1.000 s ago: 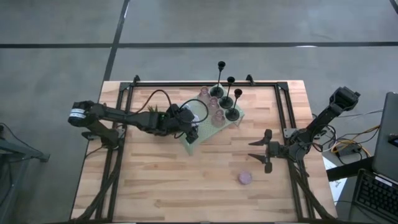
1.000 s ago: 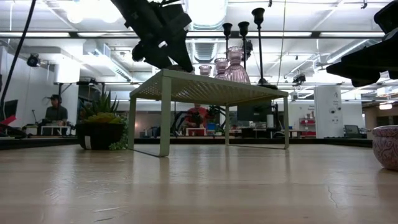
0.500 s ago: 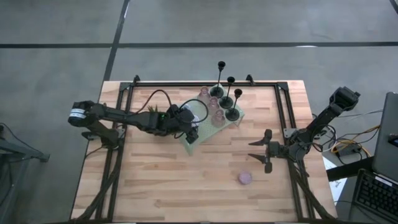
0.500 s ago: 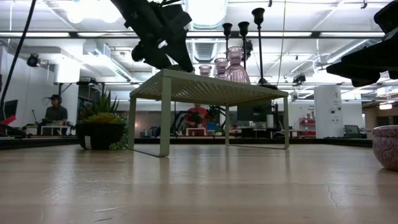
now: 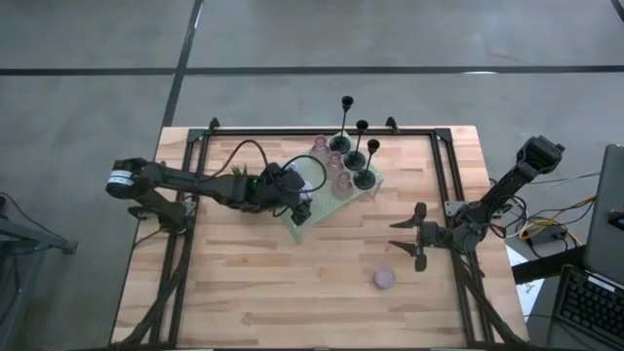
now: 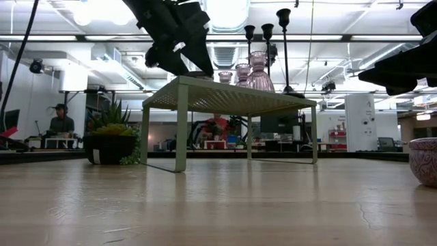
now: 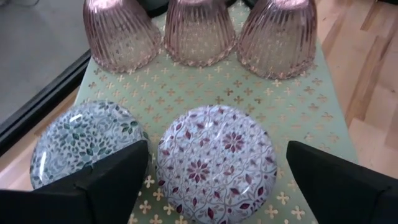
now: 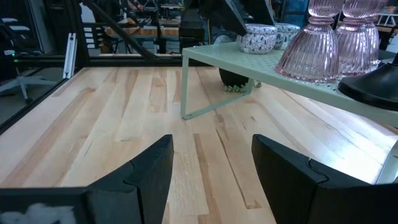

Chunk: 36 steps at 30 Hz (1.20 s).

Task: Pick & Place candle stick holders
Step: Put the red scented candle on the shelf aligned with the other scented candle, then put the pink scented candle on the shelf aligned with the other scented candles

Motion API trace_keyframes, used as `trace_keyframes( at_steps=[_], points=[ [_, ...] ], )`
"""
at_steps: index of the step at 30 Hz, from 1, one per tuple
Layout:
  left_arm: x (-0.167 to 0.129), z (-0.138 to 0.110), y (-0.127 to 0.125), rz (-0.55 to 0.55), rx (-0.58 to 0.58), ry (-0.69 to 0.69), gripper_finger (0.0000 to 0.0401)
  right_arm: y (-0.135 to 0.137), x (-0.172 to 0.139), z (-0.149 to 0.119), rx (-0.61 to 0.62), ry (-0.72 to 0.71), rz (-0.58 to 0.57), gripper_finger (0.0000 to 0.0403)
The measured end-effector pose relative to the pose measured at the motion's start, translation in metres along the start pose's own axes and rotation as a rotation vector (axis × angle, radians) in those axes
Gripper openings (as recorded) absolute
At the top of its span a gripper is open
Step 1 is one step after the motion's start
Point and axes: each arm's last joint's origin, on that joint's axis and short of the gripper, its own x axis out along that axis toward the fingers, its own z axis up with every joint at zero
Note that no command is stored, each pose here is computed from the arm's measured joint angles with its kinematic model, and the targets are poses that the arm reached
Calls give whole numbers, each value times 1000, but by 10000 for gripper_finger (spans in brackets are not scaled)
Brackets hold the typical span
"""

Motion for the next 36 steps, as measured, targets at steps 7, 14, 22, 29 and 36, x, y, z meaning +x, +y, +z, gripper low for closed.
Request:
trace_keyframes(
  at_steps=[7,14,22,29,36],
  points=[
    [-10,12,-7,-35,38,-41,387,0,0,0,0,0,0,210],
    [-21,17,-20,-103,35,-85,387,0,0,0,1,0,0,210],
    [-40,20,-51,-338,43,-207,387,0,0,0,3,0,0,210],
    [-63,16,-84,-478,140,-359,387,0,0,1,8,-4,1,210],
    [-69,-2,-109,-557,229,-354,387,0,0,3,226,-20,7,210]
  ],
)
